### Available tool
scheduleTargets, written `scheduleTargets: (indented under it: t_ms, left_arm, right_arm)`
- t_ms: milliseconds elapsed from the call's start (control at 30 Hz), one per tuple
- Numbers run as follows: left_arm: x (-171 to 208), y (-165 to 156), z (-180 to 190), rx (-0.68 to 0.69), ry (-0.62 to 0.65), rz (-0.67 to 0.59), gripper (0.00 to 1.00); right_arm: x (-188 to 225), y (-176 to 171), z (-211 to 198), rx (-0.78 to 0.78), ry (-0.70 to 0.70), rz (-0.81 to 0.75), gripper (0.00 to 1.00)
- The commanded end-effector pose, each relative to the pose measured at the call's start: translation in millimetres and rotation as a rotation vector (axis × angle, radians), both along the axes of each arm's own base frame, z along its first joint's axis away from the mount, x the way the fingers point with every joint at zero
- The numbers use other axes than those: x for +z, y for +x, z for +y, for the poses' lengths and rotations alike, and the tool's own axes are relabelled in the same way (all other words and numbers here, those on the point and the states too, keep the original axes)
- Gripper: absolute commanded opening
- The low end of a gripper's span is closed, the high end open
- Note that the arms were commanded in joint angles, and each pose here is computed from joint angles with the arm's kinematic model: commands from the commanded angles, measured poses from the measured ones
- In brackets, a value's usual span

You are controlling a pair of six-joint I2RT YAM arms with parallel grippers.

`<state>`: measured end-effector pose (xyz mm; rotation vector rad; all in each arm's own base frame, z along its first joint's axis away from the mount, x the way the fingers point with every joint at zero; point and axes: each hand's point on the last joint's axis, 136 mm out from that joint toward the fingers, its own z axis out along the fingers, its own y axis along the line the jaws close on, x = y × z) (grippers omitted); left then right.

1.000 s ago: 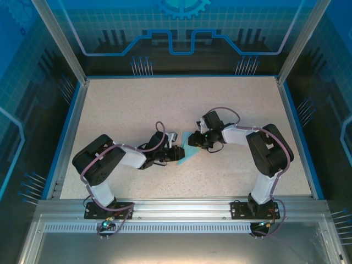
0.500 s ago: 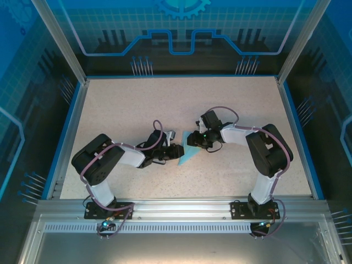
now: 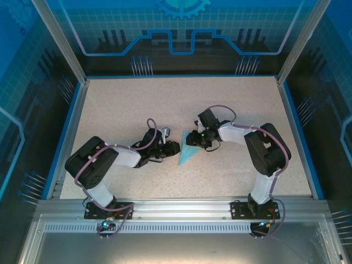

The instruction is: Fold a paper plane with a square sheet of paper (pick it up from the middle)

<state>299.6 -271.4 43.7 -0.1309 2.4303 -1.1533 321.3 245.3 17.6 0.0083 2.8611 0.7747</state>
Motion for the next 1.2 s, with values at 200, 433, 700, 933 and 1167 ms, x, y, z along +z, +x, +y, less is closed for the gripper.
scheduleTargets:
  t_ms: [200, 433, 700, 933, 1167]
  left_arm:
    - [25, 1, -16, -0.047, -0.116, -0.040, 0.34]
    - [21, -1, -25, -0.080, -0.126, -0.012, 0.30]
    - [25, -9, -34, -0.144, -0.140, -0.024, 0.26]
    - [11, -7, -29, -0.122, -0.064, 0.009, 0.24]
    - [-7, -8, -25, -0.103, -0.018, 0.066, 0.22]
  right_arm:
    - [-39, -20, -26, -0.032, -0.183, 0.111, 0.49]
    - [-45, -24, -30, -0.046, -0.219, 0.145, 0.51]
    - [-55, -28, -36, -0.086, -0.264, 0.206, 0.51]
    - [-58, -29, -38, -0.093, -0.275, 0.218, 0.52]
    - [-61, -30, -39, -0.089, -0.282, 0.226, 0.53]
